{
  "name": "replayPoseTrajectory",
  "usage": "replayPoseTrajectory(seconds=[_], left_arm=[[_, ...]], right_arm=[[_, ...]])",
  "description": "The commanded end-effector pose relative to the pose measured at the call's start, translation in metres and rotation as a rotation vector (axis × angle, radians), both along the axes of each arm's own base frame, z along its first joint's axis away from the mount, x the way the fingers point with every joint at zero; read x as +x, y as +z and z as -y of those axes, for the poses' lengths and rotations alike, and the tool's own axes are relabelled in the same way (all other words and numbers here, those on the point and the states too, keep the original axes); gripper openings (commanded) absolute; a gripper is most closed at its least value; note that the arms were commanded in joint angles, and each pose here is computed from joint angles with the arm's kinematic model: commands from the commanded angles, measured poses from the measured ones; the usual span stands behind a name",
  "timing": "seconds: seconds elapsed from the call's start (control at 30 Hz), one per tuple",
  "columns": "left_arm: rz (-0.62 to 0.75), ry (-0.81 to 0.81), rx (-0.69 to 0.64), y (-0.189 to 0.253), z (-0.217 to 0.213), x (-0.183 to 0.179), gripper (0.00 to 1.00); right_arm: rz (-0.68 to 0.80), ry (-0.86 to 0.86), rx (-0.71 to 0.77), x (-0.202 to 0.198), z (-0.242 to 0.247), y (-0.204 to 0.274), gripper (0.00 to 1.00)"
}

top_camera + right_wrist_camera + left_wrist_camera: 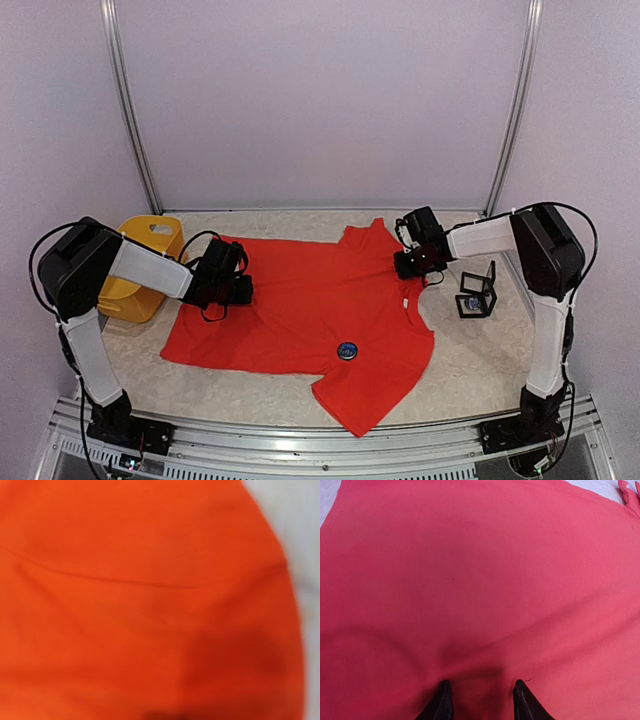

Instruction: Pin the brooch onto the clothing

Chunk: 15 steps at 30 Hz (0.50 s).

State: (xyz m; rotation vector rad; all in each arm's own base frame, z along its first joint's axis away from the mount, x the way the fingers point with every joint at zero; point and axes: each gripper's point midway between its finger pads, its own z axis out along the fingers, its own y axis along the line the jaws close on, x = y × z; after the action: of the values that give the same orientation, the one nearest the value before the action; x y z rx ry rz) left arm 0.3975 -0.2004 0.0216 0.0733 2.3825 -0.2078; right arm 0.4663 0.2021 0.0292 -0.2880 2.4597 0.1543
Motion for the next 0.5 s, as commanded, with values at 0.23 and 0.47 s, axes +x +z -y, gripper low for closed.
replayPoseTrajectory(seconds=[0.23,0.47], left_arm=[[0.138,-0.060,0.084,0.048,0.006,0.008,0.49],[0.241,-0.073,0.031,0.101,0.015,-0.010,0.52]], right_arm=[[-0.086,0.448,-0.051,-0.136,-0.093,0.056,0.12],[-0.395,0.660,-0.021,-0.311,-0.132,-0.005,0.05]])
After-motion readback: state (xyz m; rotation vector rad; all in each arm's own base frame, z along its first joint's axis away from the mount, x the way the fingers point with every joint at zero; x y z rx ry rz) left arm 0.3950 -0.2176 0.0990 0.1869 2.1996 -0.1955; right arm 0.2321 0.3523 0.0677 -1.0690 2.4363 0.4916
